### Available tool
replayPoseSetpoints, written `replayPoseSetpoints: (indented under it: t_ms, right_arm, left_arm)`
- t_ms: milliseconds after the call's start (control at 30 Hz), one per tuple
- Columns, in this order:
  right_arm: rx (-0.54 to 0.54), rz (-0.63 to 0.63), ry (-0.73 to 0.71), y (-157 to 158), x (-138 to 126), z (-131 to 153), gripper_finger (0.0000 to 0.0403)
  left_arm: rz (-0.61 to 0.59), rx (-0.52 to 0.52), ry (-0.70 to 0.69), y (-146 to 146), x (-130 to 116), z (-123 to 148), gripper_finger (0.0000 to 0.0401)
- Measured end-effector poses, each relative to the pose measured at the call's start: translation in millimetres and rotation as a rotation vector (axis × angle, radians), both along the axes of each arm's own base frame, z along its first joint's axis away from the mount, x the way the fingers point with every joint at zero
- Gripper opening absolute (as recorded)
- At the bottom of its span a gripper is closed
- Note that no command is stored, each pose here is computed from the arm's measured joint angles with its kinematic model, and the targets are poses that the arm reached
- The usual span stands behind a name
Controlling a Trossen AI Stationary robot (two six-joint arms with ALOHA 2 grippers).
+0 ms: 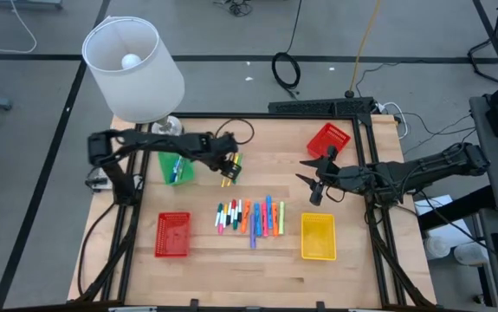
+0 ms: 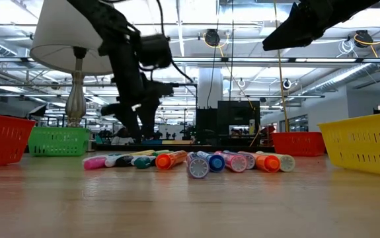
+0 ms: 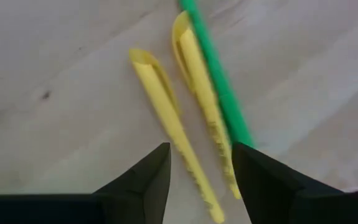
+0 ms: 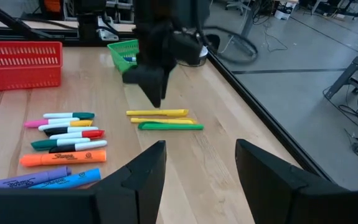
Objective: Pick & Place Markers
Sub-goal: Put the yellow pen into the top red basket
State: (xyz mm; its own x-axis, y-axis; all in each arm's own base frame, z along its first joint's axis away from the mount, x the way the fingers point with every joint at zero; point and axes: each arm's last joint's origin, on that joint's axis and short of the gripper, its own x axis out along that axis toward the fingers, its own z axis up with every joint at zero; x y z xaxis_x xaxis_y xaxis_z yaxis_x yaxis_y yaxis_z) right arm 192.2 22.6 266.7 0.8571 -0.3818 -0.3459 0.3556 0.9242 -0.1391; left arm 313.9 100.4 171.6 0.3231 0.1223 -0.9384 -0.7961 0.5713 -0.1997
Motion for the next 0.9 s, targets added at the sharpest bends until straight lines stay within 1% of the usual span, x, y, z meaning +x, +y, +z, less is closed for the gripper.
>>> replayPoseSetpoints:
  t_ms: [167,300,433,767,900]
  right_arm:
    - [0.000,0.000,0.000,0,0,0,0.0183]
    - [0.000,0.000,0.001,0,0,0,0.0183]
    - [-0.001,0.001,0.000,0,0,0,0.0183]
    - [0.007,-0.002,-0.003,0,0,0,0.0183]
    - [0.007,-0.003,-0.003,0,0,0,0.0183]
  left_arm:
    - [-0.026,-0.034,0.143,5,3,-15,0.0169]
    - [-0.017,-0.047,0.202,4,-2,-19,0.0170]
    - [0.008,-0.047,0.199,2,-1,-19,0.0168]
    - [-0.010,-0.040,0.158,-13,7,-19,0.0164]
    - [0.017,-0.028,0.159,-19,9,-19,0.0161]
